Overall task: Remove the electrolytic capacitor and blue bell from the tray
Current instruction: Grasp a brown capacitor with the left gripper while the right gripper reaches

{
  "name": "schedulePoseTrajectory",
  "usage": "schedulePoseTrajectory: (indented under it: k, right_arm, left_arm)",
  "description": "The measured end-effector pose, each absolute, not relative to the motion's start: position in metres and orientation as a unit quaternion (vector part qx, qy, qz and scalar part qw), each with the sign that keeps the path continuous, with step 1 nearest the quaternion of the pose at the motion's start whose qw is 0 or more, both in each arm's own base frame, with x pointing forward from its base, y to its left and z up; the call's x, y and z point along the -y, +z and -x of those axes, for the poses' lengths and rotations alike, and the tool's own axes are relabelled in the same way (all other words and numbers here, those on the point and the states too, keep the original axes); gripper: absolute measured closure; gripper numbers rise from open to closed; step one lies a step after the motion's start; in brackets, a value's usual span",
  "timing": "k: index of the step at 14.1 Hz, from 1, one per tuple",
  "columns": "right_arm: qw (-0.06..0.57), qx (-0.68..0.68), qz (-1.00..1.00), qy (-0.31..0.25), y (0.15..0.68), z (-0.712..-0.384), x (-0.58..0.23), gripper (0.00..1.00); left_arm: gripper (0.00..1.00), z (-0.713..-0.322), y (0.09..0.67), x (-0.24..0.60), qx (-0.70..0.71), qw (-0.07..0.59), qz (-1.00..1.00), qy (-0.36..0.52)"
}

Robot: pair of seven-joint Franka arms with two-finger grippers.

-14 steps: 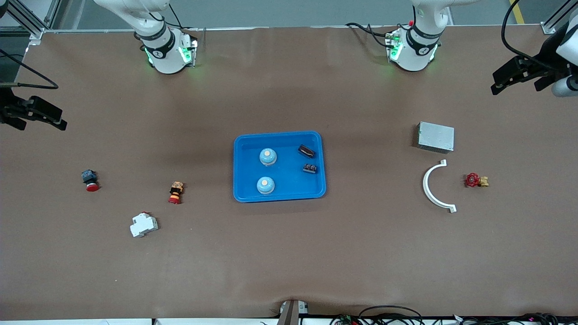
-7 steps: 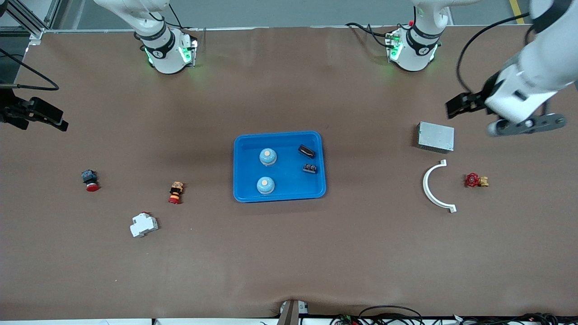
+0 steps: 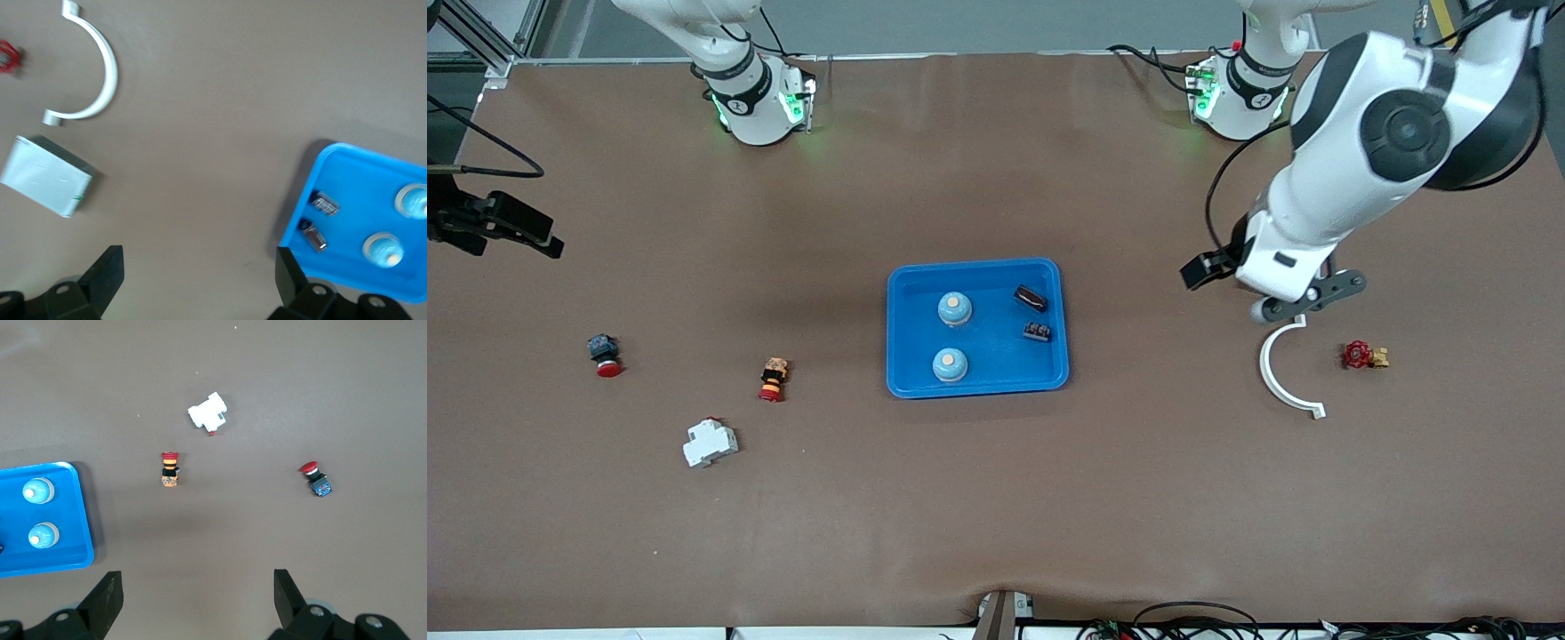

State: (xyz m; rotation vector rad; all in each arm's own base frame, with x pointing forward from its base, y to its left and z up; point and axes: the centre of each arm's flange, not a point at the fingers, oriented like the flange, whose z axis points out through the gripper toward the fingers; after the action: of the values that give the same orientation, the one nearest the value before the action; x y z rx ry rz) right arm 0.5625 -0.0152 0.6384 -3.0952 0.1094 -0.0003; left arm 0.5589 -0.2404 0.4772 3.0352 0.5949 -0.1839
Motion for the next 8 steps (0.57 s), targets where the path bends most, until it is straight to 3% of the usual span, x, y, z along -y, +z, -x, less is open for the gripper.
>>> schedulePoseTrajectory:
  k: [4, 8]
  right_arm:
    - [0.024, -0.035, 0.999, 0.0, 0.638, -0.562, 0.015, 0.0]
    - [0.026, -0.048, 0.998, 0.006, 0.634, -0.562, 0.013, 0.0]
  left_arm:
    - [0.0, -0.561, 0.405, 0.32, -0.292, 0.055, -0.953, -0.063]
    - [0.01, -0.535, 0.323, 0.395, -0.36, 0.049, -0.928, -0.086]
